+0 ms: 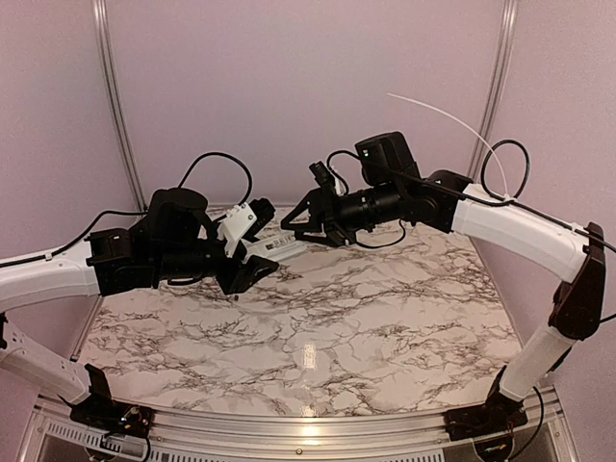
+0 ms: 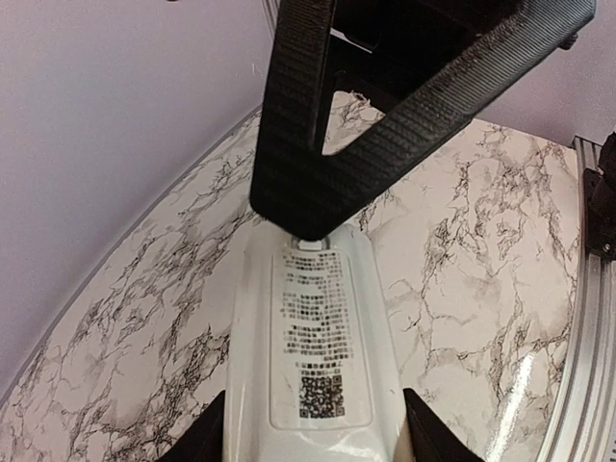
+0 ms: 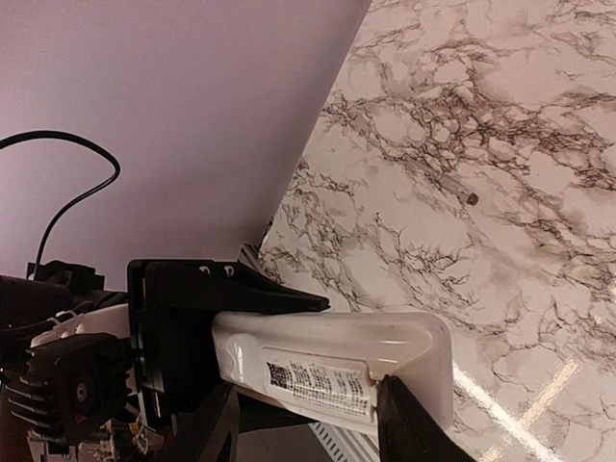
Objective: Unload the batteries from the remote control
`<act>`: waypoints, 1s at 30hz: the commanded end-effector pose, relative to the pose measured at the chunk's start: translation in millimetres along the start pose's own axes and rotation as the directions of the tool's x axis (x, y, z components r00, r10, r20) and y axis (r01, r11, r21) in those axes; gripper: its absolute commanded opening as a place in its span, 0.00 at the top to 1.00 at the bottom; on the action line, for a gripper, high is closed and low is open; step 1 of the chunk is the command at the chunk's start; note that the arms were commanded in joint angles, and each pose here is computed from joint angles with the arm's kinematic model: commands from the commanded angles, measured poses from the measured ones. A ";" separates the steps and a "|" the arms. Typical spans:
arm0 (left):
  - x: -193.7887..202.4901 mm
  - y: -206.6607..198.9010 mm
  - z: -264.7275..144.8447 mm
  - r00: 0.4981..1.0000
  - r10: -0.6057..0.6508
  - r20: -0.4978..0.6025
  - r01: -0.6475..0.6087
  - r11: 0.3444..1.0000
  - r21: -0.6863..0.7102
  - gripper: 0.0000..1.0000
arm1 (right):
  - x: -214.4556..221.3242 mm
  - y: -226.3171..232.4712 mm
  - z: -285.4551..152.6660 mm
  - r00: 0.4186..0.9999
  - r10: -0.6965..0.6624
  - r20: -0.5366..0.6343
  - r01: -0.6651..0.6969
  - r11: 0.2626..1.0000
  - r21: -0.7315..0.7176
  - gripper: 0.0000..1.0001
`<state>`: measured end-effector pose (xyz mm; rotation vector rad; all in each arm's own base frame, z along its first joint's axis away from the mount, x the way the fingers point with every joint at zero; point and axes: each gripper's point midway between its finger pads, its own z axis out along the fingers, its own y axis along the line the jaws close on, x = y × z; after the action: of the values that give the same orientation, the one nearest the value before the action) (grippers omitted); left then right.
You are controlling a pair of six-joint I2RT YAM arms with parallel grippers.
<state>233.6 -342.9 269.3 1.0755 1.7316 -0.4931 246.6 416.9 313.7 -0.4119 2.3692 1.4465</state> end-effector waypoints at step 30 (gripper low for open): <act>-45.9 -0.5 -9.7 0.981 0.012 0.194 -0.013 1.000 0.005 1.00 | 30.8 38.2 -18.7 0.997 0.001 -0.079 -0.022 0.963 -0.267 0.53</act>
<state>229.4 -347.9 270.0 1.0994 1.6992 -0.5212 233.9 406.5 325.7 -0.4058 2.2594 1.6241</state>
